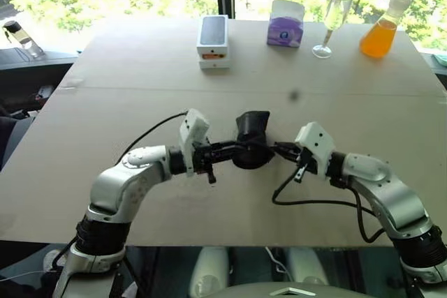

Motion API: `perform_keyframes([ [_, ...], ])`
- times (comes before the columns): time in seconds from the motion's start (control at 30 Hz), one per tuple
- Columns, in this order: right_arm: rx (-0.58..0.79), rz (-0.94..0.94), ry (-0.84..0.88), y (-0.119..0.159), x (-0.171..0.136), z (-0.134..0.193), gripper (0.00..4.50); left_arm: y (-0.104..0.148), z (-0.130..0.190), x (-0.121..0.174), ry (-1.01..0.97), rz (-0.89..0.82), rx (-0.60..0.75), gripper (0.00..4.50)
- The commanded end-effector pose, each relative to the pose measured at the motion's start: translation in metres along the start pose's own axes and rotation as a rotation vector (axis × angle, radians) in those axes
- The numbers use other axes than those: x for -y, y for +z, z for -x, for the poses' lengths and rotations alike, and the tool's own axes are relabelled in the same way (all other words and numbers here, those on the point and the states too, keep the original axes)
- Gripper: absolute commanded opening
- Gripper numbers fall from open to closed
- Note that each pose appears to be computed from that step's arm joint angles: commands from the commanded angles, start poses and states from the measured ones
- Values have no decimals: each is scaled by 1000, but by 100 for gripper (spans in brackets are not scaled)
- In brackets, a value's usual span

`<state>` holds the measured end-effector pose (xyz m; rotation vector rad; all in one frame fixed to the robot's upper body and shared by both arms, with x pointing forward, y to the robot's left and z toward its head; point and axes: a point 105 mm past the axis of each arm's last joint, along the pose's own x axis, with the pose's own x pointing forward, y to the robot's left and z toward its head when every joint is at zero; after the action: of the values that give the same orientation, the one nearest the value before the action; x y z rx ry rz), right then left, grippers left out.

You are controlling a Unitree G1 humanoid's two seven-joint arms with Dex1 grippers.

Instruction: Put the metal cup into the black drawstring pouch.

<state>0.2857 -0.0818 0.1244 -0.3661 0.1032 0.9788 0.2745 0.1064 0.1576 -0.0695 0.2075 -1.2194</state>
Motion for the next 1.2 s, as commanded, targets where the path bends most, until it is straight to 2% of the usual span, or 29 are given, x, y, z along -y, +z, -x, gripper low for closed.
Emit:
perform_keyframes([
  [0.03,43,60,-57,14,11,10,0,18,9,16,-83,-34,3,221],
  [0.1,47,75,-68,17,12,12,0,21,12,20,-107,-36,-19,323],
  [0.13,53,82,-77,20,12,14,0,22,12,25,-131,-41,-40,357],
  [0.17,58,87,-83,21,13,15,0,22,12,28,-148,-43,-54,416],
  [0.2,61,90,-87,23,12,16,0,23,11,29,-149,-54,-61,445],
  [0.4,61,139,-111,30,11,22,0,35,-22,20,-28,-112,-48,445],
  [0.47,63,152,-116,32,10,23,0,35,-31,16,21,-68,-99,445],
  [0.53,79,179,-123,40,10,24,0,30,-40,18,-18,18,-201,445],
  [0.63,96,211,-121,49,8,24,0,33,-52,10,-7,135,-226,445],
  [0.87,112,236,-119,58,3,22,0,32,-61,16,-44,76,-256,445],
  [0.9,112,237,-119,58,3,22,0,33,-63,15,-40,68,-249,407],
  [0.97,110,241,-116,58,2,22,0,35,-64,14,-43,48,-236,368],
  [1.2,106,238,-115,57,0,21,0,40,-67,12,-37,-8,-202,368],
])
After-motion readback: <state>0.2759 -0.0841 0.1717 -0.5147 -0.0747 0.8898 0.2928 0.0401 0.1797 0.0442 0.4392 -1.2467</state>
